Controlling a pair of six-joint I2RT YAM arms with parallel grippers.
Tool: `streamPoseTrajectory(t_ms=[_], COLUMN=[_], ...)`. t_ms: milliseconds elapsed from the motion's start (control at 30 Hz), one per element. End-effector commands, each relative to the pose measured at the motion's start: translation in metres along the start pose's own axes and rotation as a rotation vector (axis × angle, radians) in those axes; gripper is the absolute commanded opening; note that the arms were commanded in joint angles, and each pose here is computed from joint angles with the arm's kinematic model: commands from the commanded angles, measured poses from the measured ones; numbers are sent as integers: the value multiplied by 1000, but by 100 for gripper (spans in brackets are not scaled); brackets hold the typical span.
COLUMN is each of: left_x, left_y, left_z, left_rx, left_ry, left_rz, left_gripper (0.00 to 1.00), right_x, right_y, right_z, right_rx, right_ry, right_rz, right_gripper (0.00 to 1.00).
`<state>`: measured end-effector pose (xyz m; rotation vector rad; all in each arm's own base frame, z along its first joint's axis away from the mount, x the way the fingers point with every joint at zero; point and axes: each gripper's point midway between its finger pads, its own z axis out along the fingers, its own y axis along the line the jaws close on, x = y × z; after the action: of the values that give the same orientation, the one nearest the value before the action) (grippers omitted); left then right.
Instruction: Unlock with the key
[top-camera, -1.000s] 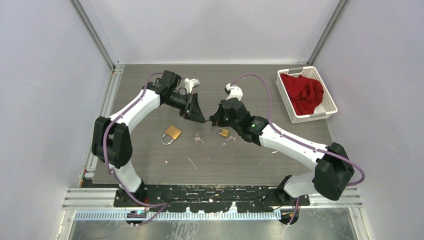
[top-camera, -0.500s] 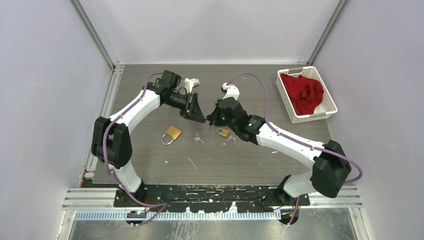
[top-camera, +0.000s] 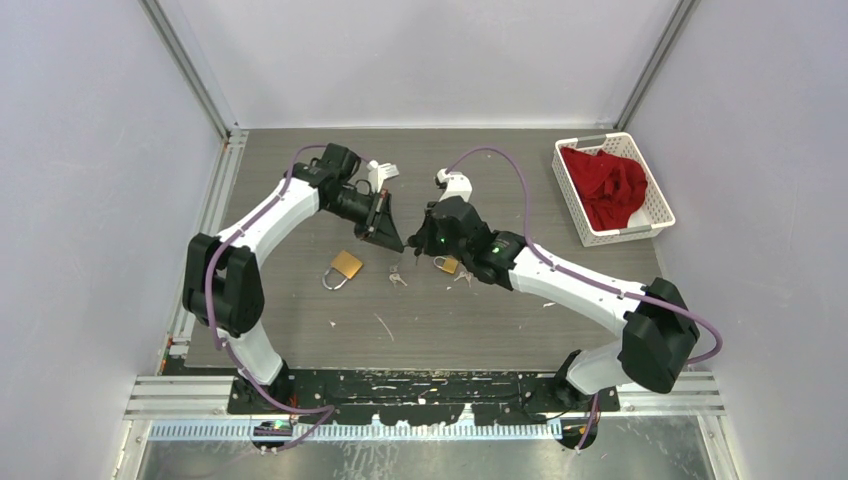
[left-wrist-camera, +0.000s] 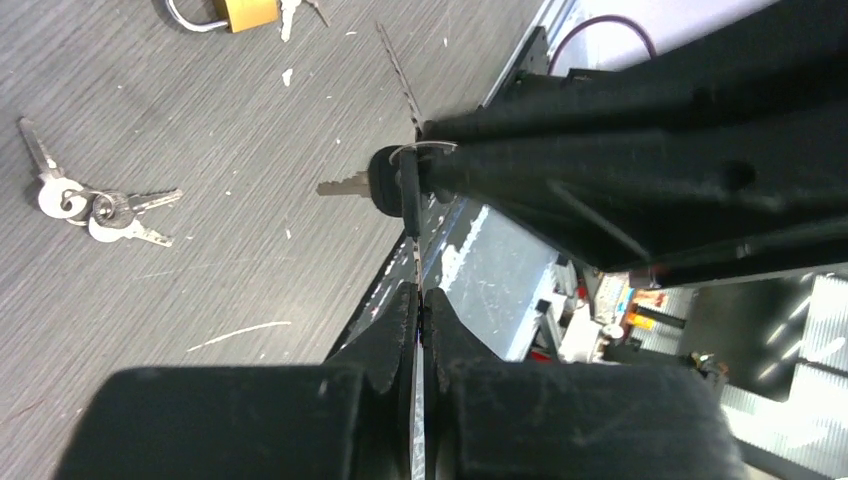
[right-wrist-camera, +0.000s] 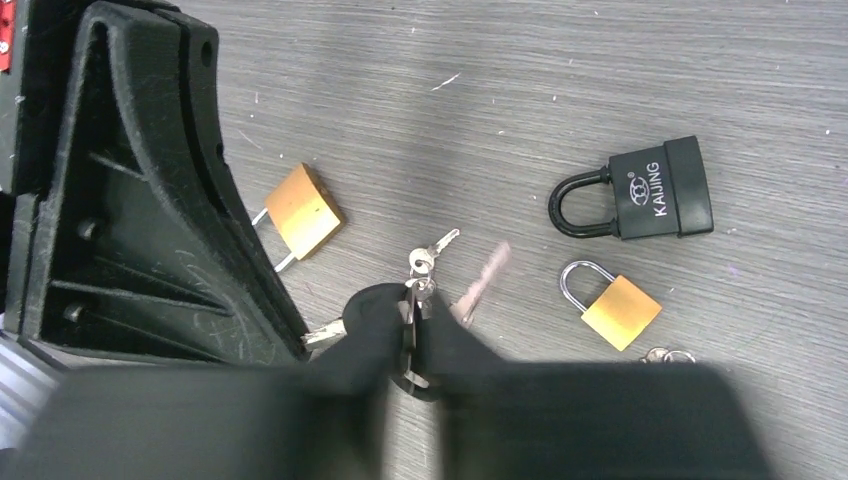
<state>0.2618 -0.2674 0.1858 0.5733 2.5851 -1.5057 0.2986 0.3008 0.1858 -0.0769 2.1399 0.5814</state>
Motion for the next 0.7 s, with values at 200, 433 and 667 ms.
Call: streamPoseTrajectory(t_ms=[200, 433, 667], left_x=[26, 58, 67], left_y=[-52, -67, -80], left_z=[-45, -50, -56], left_rx=[37, 62, 68], left_ry=[128, 237, 242], left_rz=[337, 442, 519], left_gripper=[0, 0, 0], right_x=[-45, -45, -24], right_y=[53, 67, 75], right_z=[-53, -96, -97], right_rx=[-470, -908, -1043], right_ry=[-39, 33, 143], right_rz=[-132, -164, -149], right_gripper=[85, 82, 65])
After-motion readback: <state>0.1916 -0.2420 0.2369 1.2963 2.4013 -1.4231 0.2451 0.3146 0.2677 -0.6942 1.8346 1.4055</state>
